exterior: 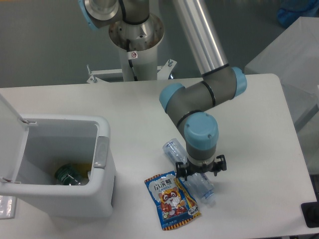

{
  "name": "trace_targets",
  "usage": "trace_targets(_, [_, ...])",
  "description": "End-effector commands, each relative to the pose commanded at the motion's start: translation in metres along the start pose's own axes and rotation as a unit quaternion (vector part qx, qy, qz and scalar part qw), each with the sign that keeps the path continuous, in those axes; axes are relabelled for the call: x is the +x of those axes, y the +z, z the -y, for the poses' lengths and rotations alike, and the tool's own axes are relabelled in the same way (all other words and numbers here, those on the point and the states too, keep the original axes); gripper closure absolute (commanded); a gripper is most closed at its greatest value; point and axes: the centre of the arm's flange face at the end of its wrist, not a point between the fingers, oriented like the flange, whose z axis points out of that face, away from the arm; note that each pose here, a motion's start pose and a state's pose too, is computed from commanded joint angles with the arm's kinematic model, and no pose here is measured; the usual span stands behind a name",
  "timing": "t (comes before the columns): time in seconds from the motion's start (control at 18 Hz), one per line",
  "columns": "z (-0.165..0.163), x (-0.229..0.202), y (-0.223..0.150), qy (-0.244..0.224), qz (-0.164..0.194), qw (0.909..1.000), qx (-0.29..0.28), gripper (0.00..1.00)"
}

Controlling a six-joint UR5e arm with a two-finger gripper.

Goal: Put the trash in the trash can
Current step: 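Close the gripper around the bottle's middle and lift it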

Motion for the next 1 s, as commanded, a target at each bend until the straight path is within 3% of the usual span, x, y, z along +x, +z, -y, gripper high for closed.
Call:
trace_targets(0.22, [0.002, 0.007, 0.009, -0.002, 0.015, 0.9998, -0.009, 0.00])
trace_targets(0.44, [0.001, 0.018, 0.014, -0.009, 0.013, 0.9998, -0.014, 0.26])
trace_targets(1.0, [0.002, 0.022, 0.010, -0.013, 0.008, 0.9998, -0.011, 0.43])
